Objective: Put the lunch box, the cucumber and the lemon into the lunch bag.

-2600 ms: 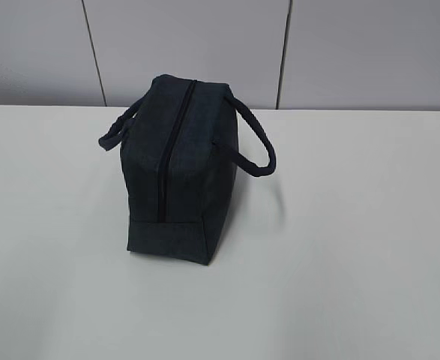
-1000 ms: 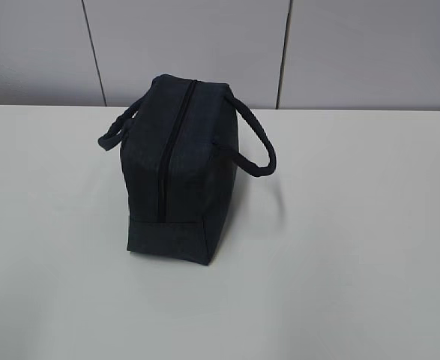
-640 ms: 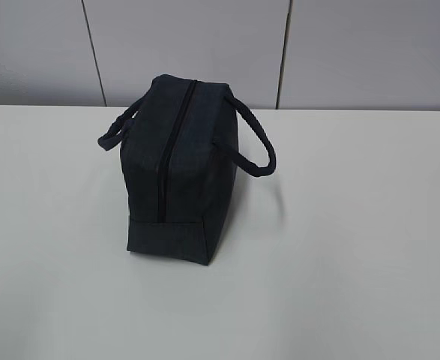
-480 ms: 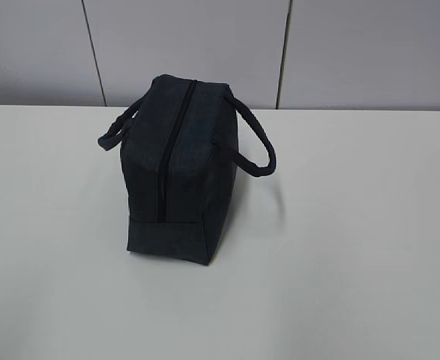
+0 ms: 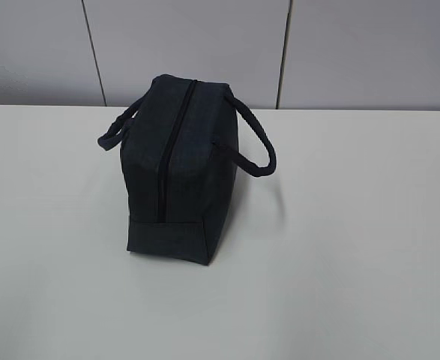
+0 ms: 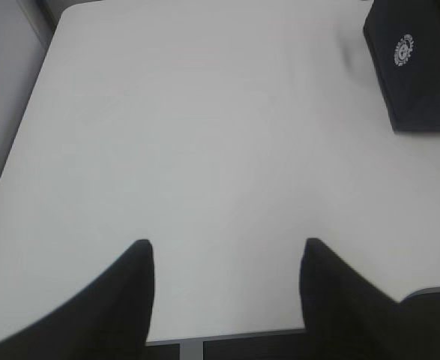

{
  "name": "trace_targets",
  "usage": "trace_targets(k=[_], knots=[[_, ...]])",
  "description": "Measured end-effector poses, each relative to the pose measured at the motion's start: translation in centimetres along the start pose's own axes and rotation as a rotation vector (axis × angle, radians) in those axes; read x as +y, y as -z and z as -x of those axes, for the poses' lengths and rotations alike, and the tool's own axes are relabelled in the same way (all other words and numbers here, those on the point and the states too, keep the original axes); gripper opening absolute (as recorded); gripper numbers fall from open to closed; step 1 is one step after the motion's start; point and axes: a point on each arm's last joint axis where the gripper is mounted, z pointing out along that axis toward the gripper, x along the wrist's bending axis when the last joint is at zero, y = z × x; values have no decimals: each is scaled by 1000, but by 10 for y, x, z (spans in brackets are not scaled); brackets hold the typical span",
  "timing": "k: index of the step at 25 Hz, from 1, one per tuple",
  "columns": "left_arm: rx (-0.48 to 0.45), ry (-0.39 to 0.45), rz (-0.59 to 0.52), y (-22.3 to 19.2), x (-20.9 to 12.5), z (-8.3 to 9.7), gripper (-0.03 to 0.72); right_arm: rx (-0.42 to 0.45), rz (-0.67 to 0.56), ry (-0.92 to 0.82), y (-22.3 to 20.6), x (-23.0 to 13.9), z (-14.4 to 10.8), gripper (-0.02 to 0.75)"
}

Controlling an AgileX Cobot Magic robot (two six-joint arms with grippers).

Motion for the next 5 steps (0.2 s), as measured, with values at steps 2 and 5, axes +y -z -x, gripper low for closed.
trace_targets(k=[2, 5], knots=[[0, 0, 0, 0, 0, 0, 423, 0, 0, -1, 0, 0, 0, 330], [0, 0, 0, 0, 0, 0, 412, 0, 0, -1, 0, 0, 0, 330]])
